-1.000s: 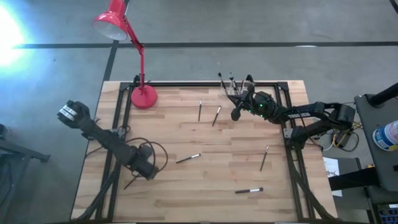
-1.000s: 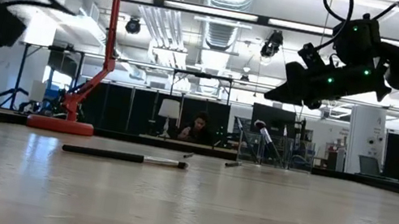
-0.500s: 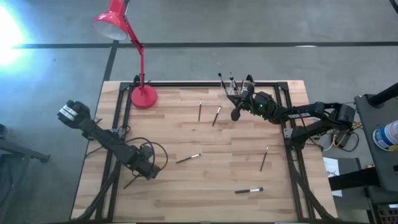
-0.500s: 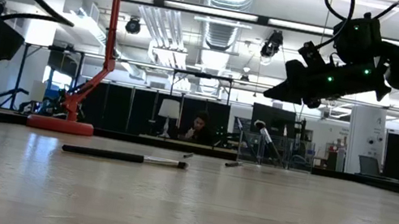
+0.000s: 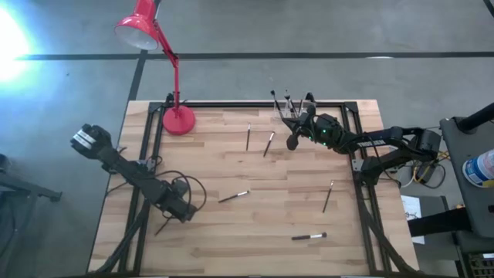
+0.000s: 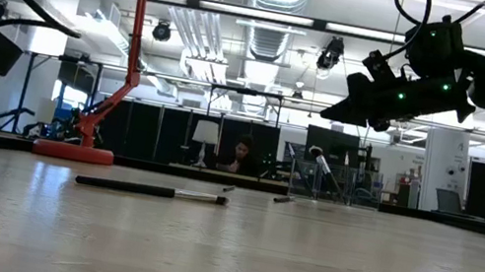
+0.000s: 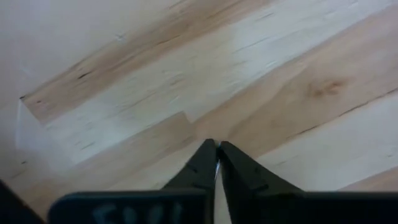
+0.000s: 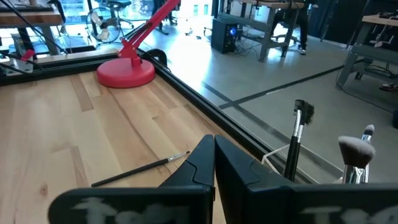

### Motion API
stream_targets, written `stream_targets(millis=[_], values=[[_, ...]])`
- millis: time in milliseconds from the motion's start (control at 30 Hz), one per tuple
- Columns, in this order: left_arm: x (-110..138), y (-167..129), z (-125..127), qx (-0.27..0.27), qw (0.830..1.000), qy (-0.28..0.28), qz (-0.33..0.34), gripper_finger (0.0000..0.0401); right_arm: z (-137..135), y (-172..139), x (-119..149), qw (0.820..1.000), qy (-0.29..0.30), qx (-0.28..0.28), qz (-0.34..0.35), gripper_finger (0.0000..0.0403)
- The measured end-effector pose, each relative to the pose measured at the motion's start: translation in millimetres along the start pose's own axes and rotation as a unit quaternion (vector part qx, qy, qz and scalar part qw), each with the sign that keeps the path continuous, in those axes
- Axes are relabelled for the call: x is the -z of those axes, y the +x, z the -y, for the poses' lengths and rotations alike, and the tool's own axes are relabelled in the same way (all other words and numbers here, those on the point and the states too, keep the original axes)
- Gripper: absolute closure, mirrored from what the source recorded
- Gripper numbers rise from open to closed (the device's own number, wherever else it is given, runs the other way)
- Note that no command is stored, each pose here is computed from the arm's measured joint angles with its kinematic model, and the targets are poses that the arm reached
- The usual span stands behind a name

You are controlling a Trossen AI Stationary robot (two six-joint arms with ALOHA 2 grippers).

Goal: Put items in baskets/containers
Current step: Put the eyebrow brush into the transparent organizer

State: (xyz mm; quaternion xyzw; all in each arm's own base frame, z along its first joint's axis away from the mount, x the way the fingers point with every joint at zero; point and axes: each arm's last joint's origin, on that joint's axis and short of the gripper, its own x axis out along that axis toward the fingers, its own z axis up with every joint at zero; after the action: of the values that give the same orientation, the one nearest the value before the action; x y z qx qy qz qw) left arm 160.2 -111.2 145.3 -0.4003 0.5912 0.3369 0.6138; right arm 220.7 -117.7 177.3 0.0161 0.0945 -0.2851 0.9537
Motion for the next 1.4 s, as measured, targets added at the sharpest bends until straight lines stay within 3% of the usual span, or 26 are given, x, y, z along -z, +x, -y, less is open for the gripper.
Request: stream_targets(millis=[333,567,733,1033,1233,1400], values=[[-0.9,-3.4,-2.1,0.015,1.0,-0.011,0.01,0.0401,0.0,0.0,0.0,1.0,0.0,0.0,0.0,0.0394],[-7.2,-23.8,-2.4,0.083,0.992,-0.034,0.088,0.0401,0.0,0.0,-0.1,1.0,0.0,0.0,0.0,0.0394],[-18.1,-36.2,-1.3,0.137,0.975,-0.044,0.168,0.0401,0.0,0.0,-0.2,1.0,0.001,0.0,0.001,0.0394],[-56.5,-43.8,13.9,0.269,0.914,0.026,0.303,0.0401,0.0,0.0,-0.2,1.0,0.002,0.0,0.001,0.0394],[-96.6,-39.0,11.4,0.362,0.847,0.05,0.386,0.0401,-1.0,-0.1,-0.1,1.0,0.006,-0.008,0.0,0.0394],[-125.4,-40.9,-1.9,0.392,0.802,0.071,0.446,0.0401,-3.0,-0.3,-0.4,1.0,0.011,-0.022,0.001,0.0394]])
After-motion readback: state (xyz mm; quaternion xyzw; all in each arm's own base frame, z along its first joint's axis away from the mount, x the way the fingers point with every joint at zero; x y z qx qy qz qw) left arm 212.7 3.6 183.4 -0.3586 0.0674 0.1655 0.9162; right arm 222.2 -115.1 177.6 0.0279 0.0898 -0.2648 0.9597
